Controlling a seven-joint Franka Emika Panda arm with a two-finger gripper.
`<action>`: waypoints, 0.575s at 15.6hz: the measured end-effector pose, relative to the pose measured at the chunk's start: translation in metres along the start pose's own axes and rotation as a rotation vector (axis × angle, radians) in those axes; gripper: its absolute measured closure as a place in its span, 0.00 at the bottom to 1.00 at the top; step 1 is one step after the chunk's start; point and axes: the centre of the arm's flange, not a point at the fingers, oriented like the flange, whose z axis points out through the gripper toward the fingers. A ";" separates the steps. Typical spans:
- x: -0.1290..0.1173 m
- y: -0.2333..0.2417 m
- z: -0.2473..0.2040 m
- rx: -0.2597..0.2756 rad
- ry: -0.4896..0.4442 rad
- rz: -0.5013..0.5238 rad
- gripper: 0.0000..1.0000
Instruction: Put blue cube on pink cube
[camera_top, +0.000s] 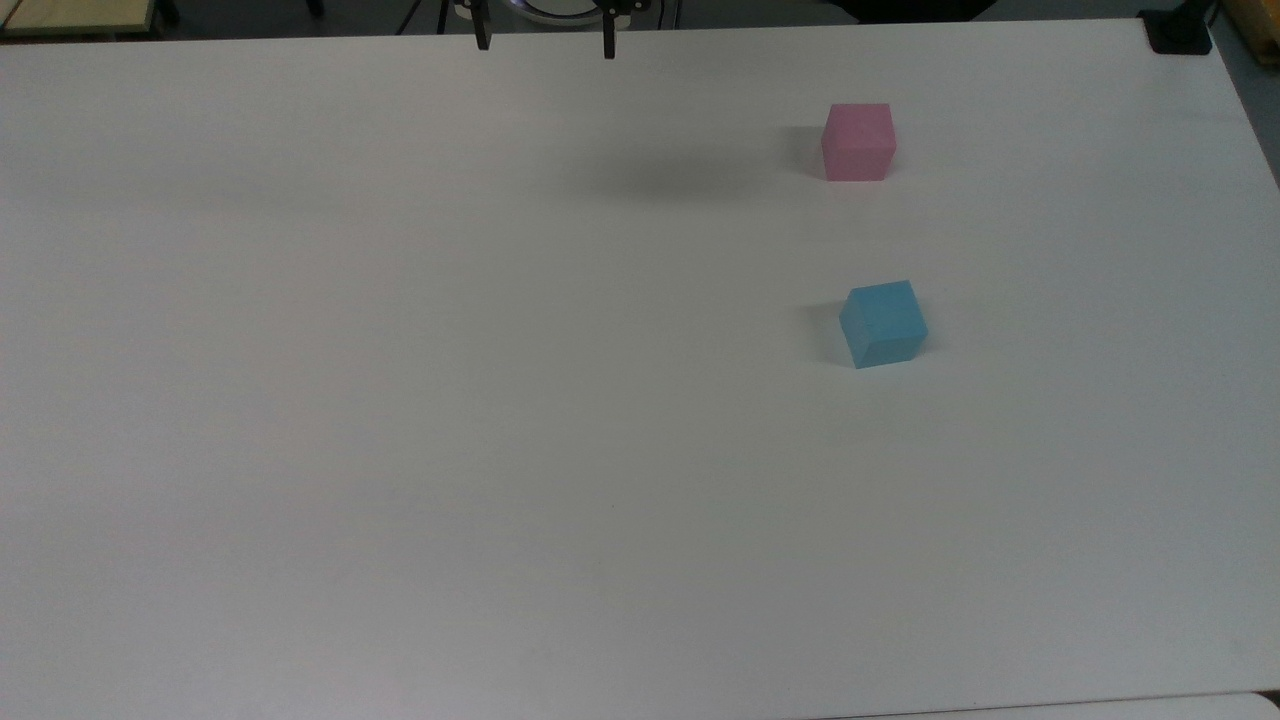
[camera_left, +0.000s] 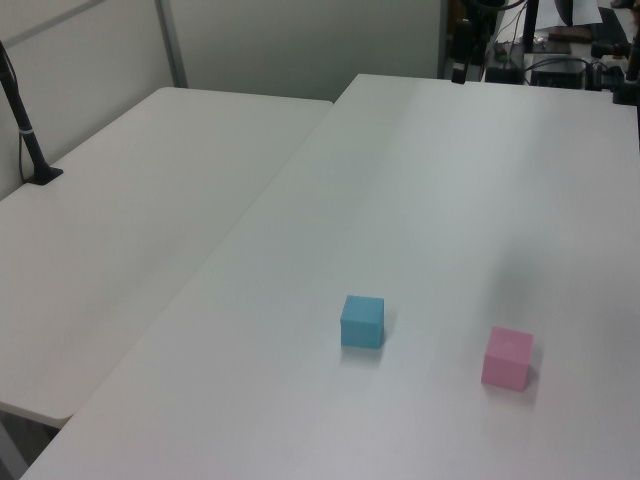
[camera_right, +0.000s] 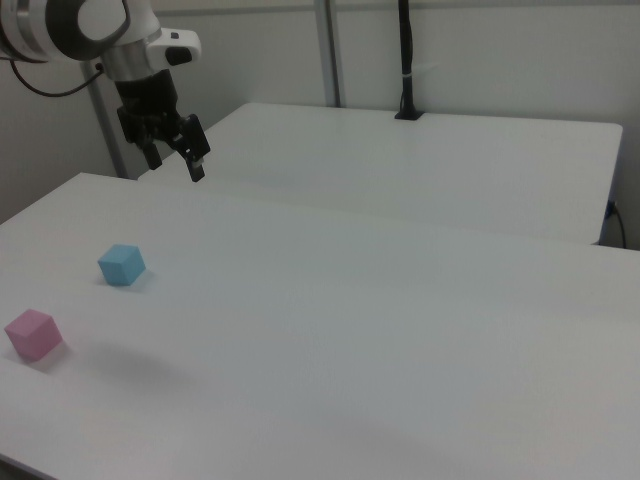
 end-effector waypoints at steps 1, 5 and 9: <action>0.000 0.000 0.001 0.000 -0.001 -0.001 0.00; 0.000 0.000 0.002 0.000 -0.003 -0.001 0.00; -0.001 -0.001 0.005 -0.001 -0.009 -0.013 0.00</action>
